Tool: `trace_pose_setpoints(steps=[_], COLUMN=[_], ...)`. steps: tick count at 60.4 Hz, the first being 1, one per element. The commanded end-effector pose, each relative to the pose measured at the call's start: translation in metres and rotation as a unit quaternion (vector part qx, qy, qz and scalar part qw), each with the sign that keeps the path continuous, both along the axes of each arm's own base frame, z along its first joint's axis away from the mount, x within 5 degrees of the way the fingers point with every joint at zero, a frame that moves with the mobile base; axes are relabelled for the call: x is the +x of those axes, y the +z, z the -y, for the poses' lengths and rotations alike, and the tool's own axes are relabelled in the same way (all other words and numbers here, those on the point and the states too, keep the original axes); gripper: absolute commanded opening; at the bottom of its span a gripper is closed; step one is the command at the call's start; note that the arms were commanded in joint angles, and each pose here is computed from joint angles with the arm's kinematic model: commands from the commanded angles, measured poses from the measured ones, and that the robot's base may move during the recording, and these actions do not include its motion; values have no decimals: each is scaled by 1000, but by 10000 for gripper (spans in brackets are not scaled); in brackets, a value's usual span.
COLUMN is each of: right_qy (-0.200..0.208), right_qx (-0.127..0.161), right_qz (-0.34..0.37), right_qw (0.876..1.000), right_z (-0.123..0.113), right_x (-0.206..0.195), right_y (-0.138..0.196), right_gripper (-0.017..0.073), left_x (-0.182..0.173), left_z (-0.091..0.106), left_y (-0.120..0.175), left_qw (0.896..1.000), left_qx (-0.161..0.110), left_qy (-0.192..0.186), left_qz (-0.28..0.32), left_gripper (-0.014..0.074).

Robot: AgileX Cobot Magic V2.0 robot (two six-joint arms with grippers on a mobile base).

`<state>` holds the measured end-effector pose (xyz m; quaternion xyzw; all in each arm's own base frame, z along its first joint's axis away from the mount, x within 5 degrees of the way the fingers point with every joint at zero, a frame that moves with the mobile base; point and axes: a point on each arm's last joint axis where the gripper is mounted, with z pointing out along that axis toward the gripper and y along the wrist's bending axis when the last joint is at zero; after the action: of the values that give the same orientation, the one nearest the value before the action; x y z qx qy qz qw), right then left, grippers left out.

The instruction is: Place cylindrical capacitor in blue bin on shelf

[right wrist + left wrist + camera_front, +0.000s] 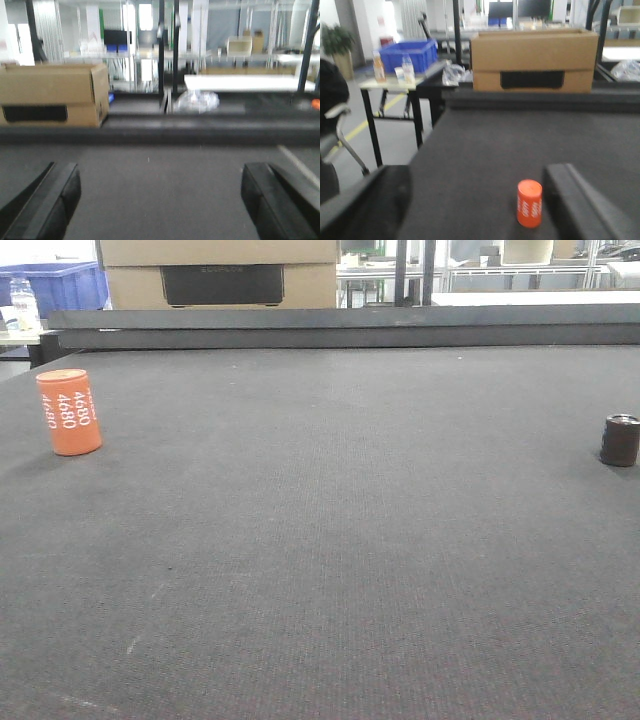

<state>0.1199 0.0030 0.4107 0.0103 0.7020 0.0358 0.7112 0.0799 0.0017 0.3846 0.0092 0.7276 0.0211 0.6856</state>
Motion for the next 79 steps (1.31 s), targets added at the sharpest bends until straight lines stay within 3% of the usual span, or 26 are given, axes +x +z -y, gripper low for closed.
trace_pose_setpoints(steps=[1,9,18,26,32,41,52,59,79], right_qy=[-1,2,-5,-12,-13,-6,-24,-47,-58], right_qx=[-1,-1,0,-8,-26,-53,-54,-47,-50], right_qz=[-32,-105,-174,-176,-122,-81,-43,-62,-84], right_qw=[999,994,985,984,992,995,997,996,994], right_z=[0,0,1,0,-3,-6,-5,-2,0], right_x=[21,47,71,72,70,81,102,118,164], right_y=[-7,-31,-91,-147,-176,-196,-214,-232,-258], right_gripper=[568,568,568,568,568,568,568,568,568], left_x=[5,6,6,6,6,6,6,6,6], left_z=[3,7,10,11,11,11,11,11,11], left_y=[2,2,2,2,2,2,2,2,2], left_qw=[1000,999,998,998,998,998,998,998,998], left_qx=[-17,-17,-17,-17,-17,-17,-17,-17,-17], left_qy=[-17,-37,-57,-65,-65,-65,-65,-65,-65], left_qz=[0,0,0,0,0,0,0,0,0], left_gripper=[619,599,599,599,599,599,599,599,599])
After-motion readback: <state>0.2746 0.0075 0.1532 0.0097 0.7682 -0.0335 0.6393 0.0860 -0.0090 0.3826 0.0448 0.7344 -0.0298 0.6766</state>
